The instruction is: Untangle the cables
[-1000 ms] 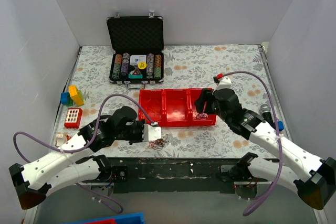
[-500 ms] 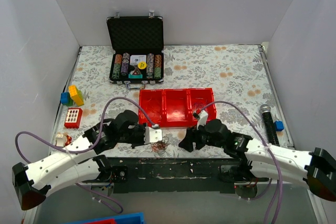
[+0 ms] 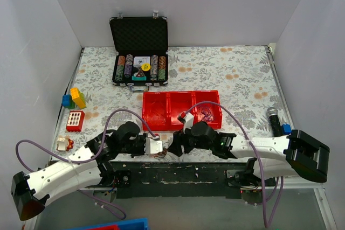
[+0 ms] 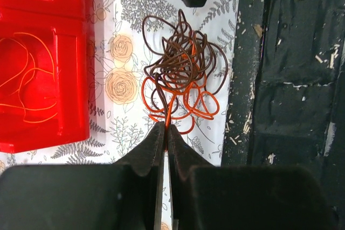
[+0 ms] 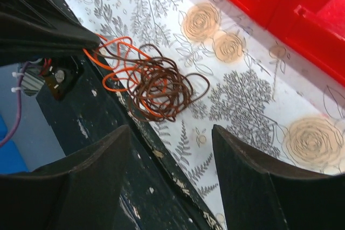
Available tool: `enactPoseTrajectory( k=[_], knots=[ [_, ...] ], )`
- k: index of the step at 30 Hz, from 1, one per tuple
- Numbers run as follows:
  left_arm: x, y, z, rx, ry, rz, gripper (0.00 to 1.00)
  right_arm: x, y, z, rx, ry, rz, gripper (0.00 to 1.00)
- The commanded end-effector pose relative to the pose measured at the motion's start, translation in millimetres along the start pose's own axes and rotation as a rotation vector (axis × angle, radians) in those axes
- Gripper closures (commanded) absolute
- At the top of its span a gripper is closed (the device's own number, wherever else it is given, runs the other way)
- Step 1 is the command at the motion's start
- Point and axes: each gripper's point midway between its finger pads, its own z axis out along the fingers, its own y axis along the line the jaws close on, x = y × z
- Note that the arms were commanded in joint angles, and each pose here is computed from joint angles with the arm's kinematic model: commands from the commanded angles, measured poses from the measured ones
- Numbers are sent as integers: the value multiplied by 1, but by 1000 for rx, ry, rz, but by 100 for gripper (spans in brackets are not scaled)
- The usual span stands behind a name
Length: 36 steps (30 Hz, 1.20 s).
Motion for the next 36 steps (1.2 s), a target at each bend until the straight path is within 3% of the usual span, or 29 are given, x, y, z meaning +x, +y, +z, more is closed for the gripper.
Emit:
enactPoseTrajectory(
  k=[1,9,18,22,28,36],
  knots=[
    [3,5,1,-36,-6,31,100,-34,25,11,-72,-105,-36,33],
    [4,7,1,-46,3,28,100,-24,35,30,-125,-52,-6,57],
    [7,6,1,-48,10,27,100,-19,36,37,-114,-21,-1,73],
    [6,9,0,-58,6,28,100,-14,31,36,-90,-15,12,99],
    [9,13,-3,-82,25,40,100,-11,16,23,-14,-43,35,99],
    [29,15,-5,-113,85,102,100,2,-29,-29,157,-115,97,99]
  ],
)
